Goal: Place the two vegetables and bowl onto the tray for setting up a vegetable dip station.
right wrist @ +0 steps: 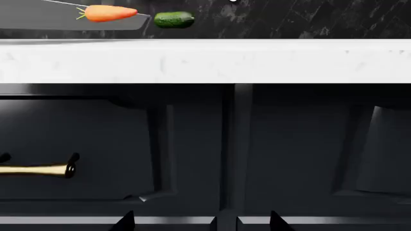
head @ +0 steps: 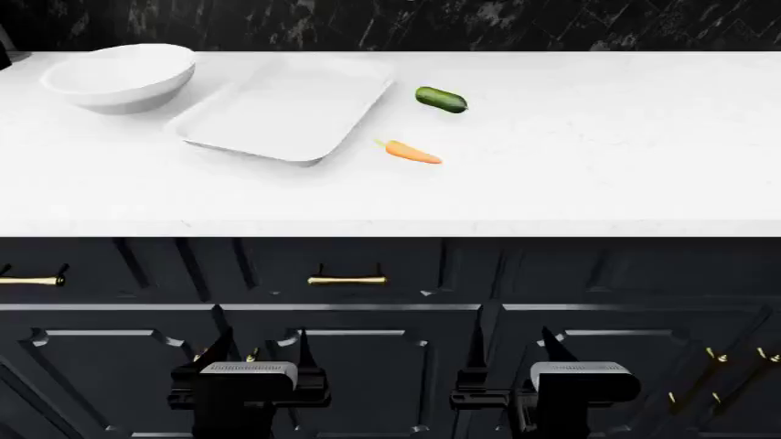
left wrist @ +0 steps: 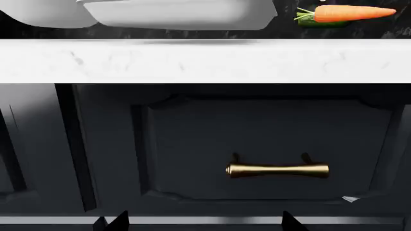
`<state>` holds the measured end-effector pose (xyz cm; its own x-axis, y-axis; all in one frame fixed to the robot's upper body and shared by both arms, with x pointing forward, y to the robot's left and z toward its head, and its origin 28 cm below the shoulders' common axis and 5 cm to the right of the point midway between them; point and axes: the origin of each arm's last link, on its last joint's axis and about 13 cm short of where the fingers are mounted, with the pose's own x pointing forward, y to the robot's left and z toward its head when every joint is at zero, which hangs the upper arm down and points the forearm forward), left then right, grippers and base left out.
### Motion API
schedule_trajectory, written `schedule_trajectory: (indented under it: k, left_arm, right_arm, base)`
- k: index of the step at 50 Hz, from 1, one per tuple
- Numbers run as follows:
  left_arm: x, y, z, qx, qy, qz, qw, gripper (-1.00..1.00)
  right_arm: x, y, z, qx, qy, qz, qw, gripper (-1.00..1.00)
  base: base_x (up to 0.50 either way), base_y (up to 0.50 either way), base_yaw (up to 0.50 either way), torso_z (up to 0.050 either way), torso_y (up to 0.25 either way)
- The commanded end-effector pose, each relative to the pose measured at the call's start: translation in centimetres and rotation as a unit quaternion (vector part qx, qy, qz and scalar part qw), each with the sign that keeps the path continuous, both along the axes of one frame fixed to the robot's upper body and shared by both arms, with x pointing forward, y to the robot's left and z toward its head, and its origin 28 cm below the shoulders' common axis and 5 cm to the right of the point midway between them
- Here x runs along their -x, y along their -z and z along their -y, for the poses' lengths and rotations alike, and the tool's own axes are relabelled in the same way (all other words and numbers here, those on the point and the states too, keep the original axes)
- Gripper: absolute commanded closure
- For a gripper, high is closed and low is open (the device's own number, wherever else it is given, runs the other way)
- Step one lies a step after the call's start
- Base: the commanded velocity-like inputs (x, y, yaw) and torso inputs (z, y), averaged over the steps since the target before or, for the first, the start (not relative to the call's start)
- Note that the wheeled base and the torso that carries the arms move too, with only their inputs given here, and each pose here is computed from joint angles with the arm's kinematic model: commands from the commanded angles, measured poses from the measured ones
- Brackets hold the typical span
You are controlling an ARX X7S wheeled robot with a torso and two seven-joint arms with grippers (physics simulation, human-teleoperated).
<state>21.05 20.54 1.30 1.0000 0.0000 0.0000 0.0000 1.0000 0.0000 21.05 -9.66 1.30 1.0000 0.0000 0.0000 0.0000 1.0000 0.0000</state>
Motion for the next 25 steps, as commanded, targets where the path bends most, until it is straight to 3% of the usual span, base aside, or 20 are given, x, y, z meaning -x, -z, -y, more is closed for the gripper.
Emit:
schedule_trajectory:
  k: [1, 8, 11, 14, 16, 20, 21, 22, 24, 25]
  left_arm:
    - [0.0, -0.1, 0.0, -0.002, 0.001, 0.001, 1.000, -1.00]
    - [0.0, -0.1, 0.0, -0.011, -0.001, 0.002, 1.000, -1.00]
    - [0.0, -0.2, 0.0, -0.032, -0.005, -0.008, 0.999, -1.00]
    - [0.0, -0.3, -0.1, -0.070, -0.003, -0.002, 0.998, -1.00]
    - [0.1, -0.2, 0.0, -0.035, -0.021, 0.001, 0.999, -1.00]
    - [0.0, -0.2, 0.0, -0.043, -0.035, 0.017, 0.998, -1.00]
    - [0.1, -0.1, 0.1, -0.009, -0.034, 0.009, 0.999, -1.00]
    - [0.0, -0.2, 0.0, -0.053, -0.044, 0.034, 0.997, -1.00]
    - [-0.1, -0.2, 0.0, -0.055, -0.029, 0.046, 0.997, -1.00]
    - [-3.6, -5.9, -1.7, -0.006, -0.031, 0.116, 0.993, -1.00]
  right_arm:
    - [0.0, 0.0, 0.0, 0.002, 0.003, -0.003, 1.000, -1.00]
    - [-0.1, 0.0, -0.1, 0.021, -0.002, -0.019, 1.000, -1.00]
    - [-0.1, 0.0, -0.1, 0.008, -0.005, -0.024, 1.000, -1.00]
    - [-0.1, 0.0, -0.1, 0.027, 0.000, -0.020, 0.999, -1.00]
    - [-0.1, 0.0, -0.1, 0.029, 0.010, -0.014, 0.999, -1.00]
    - [-0.1, 0.1, -0.1, 0.030, 0.018, -0.003, 0.999, -1.00]
    - [-0.2, 0.1, -0.1, 0.025, 0.020, 0.018, 0.999, -1.00]
    - [-0.2, 0.1, -0.1, 0.023, 0.020, 0.011, 0.999, -1.00]
    - [-0.2, 0.1, -0.1, 0.022, 0.018, 0.016, 0.999, -1.00]
    - [-3.8, -5.7, 1.6, -0.043, 0.061, 0.087, 0.993, -1.00]
  base:
    - [0.00, 0.00, 0.00, 0.000, 0.000]
    - [0.00, 0.00, 0.00, 0.000, 0.000]
    - [0.00, 0.00, 0.00, 0.000, 0.000]
    - [0.00, 0.00, 0.00, 0.000, 0.000]
    - [0.00, 0.00, 0.00, 0.000, 0.000]
    - [0.00, 0.00, 0.00, 0.000, 0.000]
    - [0.00, 0.00, 0.00, 0.000, 0.000]
    - [0.00, 0.00, 0.00, 0.000, 0.000]
    - [0.00, 0.00, 0.00, 0.000, 0.000]
    - [0.00, 0.00, 0.00, 0.000, 0.000]
